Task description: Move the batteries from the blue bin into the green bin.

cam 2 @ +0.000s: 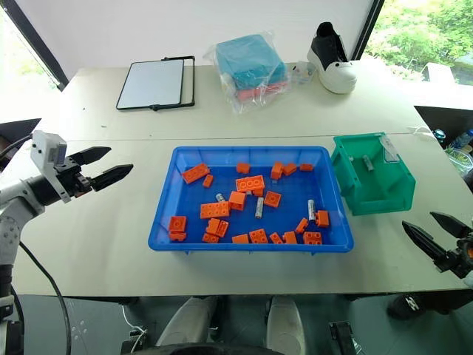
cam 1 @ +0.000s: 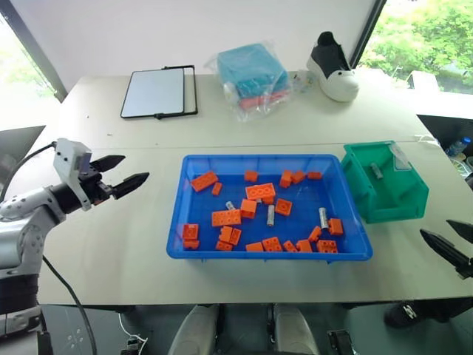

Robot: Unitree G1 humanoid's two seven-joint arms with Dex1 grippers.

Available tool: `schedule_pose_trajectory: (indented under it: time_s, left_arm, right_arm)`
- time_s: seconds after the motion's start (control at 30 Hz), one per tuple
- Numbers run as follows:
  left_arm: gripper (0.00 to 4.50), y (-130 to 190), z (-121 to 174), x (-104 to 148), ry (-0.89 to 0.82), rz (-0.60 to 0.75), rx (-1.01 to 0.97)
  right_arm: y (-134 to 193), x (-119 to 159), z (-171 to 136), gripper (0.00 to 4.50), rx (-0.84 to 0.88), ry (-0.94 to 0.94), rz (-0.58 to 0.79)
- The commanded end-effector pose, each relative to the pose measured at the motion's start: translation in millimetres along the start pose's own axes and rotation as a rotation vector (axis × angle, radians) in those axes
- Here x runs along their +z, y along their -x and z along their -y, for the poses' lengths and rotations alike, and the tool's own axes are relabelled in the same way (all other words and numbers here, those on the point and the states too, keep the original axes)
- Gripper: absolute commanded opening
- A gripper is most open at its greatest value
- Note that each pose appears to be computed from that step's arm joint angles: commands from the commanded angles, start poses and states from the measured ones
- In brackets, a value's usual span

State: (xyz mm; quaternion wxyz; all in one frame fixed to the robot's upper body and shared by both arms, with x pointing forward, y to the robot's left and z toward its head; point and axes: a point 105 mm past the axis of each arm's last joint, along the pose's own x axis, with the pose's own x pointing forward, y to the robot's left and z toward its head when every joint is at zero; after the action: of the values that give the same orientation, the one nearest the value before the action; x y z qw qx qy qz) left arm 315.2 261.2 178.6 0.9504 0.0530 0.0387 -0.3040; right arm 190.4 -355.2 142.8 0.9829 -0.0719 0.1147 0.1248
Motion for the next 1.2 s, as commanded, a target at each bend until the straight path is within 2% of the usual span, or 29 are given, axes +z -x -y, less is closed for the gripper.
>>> schedule_pose_trajectory:
  time_s: [0.03,0.27,0.6,0.73,0.83,0.93,0.97,1.1,1.2]
  left_arm:
    - [4.50,4,3,11,-0.039,0.025,-0.005]
    - [4.50,2,9,13,-0.032,0.030,-0.021]
    - [4.50,-7,21,10,-0.015,0.029,-0.074]
    - [4.50,-11,30,20,-0.019,0.037,-0.138]
    - [4.50,-10,45,30,-0.036,0.028,-0.240]
    - [4.50,-7,62,39,-0.069,0.004,-0.355]
    - [4.50,-5,68,41,-0.079,-0.006,-0.392]
    - [4.50,-1,86,50,-0.121,-0.033,-0.510]
    - [4.50,3,97,54,-0.155,-0.053,-0.575]
  right_arm:
    - [1,10,-2,3.46,0.004,0.029,0.032]
    - [-2,12,-1,3.46,0.014,0.036,0.022]
    - [-4,33,1,3.46,0.039,0.093,0.022]
    - [-20,62,-12,3.46,0.146,0.166,0.042]
    - [-44,100,-41,3.46,0.296,0.201,0.095]
    - [-69,124,-79,4.33,0.473,0.245,0.106]
    - [-77,126,-93,4.47,0.533,0.276,0.096]
    - [-110,128,-161,4.47,0.800,0.400,0.076]
    - [-137,115,-214,4.47,0.996,0.515,0.062]
